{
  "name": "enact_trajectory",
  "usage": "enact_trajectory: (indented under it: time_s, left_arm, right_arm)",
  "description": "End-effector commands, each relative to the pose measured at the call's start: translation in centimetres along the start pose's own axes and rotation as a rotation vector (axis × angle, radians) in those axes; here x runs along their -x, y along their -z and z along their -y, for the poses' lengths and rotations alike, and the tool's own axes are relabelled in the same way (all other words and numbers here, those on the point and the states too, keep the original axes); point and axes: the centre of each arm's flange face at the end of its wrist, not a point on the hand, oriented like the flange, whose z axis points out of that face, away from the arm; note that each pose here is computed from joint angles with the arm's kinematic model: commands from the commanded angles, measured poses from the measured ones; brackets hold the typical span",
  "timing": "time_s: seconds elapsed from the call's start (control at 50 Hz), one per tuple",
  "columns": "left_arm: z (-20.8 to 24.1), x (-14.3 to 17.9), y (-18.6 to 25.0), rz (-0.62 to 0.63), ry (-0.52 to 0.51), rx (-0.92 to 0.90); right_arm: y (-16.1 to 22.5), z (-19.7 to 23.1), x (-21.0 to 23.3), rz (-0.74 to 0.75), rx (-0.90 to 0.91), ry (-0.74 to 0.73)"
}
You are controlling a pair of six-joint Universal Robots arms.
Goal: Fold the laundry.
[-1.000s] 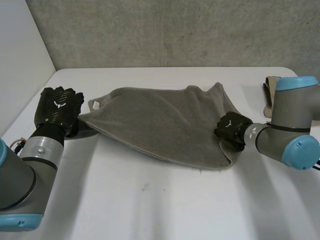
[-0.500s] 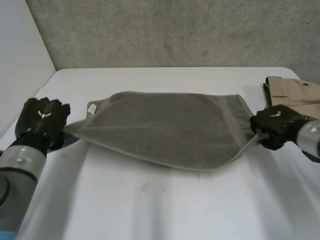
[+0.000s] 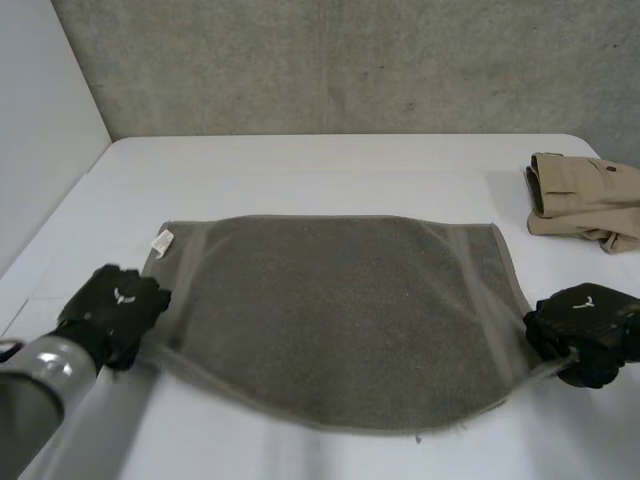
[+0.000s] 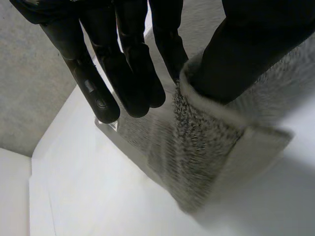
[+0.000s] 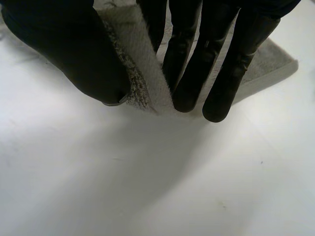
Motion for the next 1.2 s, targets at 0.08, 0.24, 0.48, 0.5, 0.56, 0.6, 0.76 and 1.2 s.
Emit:
enact_trajectory:
  time_s: [0.08,0.24,0.48,0.5,0.56,0.6,0.76,1.2]
  left_arm:
    - [0.1,2.1,-8.9,0.072,-0.012,-0.084]
    - [3.2,3.0,-14.7,0.159,-0.057,-0.267]
    - [3.4,4.5,-22.9,0.305,-0.041,-0.307]
    - [3.3,4.5,-23.6,0.315,-0.041,-0.315]
    - [3.2,4.2,-24.5,0.318,-0.043,-0.324]
    - [2.9,3.9,-25.2,0.316,-0.042,-0.328]
    - [4.0,1.0,-24.3,0.257,-0.049,-0.345]
    - [4.3,0.3,-11.1,0.128,0.212,-0.276]
  right_arm:
    - [-5.1,1.4,-4.7,-0.209,-0.083,-0.093]
    - [-9.2,3.9,-7.1,-0.406,-0.203,-0.099]
    - [-16.2,7.3,-7.9,-0.518,-0.291,-0.039]
    - [-16.7,7.5,-8.1,-0.526,-0.296,-0.035]
    - [-18.4,7.7,-8.8,-0.566,-0.306,-0.028]
    - [-19.2,7.6,-9.4,-0.590,-0.306,-0.028]
    - [-18.1,8.9,-9.3,-0.673,-0.288,-0.055]
    - [-9.8,3.0,-3.3,-0.393,-0.175,-0.204]
